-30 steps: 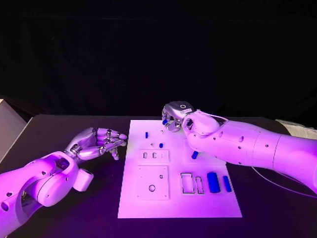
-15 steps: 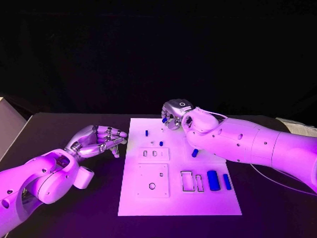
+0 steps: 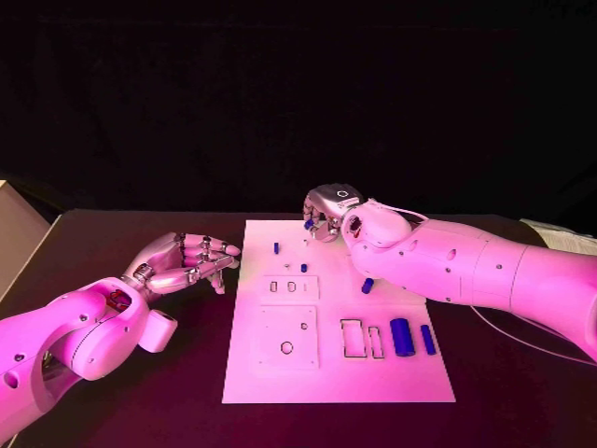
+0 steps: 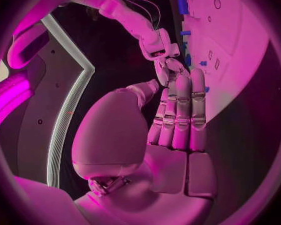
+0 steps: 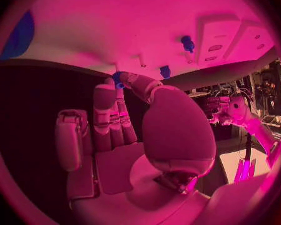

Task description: Assemble the parts on the task board

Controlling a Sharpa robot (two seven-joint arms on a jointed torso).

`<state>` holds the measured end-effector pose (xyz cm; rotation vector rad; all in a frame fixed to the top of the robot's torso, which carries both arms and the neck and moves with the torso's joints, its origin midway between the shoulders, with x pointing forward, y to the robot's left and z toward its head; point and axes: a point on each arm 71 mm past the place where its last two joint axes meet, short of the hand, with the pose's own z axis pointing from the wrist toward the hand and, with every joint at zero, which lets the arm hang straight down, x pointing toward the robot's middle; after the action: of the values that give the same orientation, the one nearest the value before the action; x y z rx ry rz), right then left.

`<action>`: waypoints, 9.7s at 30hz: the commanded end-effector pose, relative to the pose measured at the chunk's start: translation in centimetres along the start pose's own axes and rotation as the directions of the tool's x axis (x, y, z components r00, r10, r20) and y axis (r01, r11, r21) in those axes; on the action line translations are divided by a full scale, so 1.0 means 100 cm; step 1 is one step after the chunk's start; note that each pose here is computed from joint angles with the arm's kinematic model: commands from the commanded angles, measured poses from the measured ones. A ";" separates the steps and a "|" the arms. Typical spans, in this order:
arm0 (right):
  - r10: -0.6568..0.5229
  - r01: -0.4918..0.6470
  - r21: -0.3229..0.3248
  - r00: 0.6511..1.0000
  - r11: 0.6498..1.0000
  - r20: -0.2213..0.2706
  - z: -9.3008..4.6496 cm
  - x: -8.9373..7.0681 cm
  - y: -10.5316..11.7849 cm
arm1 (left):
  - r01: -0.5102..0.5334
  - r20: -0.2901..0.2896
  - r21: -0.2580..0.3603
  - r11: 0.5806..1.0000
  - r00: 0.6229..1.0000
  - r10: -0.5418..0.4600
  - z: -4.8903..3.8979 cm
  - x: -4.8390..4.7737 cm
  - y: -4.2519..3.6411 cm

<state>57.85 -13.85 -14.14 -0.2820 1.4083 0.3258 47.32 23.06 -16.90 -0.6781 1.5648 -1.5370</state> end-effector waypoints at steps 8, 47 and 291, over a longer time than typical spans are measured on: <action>-0.014 0.014 0.002 0.999 1.000 -0.035 -0.002 0.005 -0.003 | 0.004 -0.021 0.004 1.000 1.000 -0.004 0.0007 0.0019 -0.0007; -0.021 0.022 0.001 0.999 1.000 -0.050 -0.001 0.006 -0.004 | 0.005 -0.026 -0.003 1.000 1.000 -0.006 0.0004 0.0017 -0.0001; 0.078 -0.075 0.026 0.983 0.997 -0.163 -0.030 0.023 0.023 | -0.015 -0.058 -0.049 0.999 0.998 0.012 -0.0047 0.0018 0.0152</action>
<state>54.70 -12.88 -16.39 -0.2154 1.5498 0.3541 47.15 23.55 -18.49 -0.6694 1.6433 -1.5119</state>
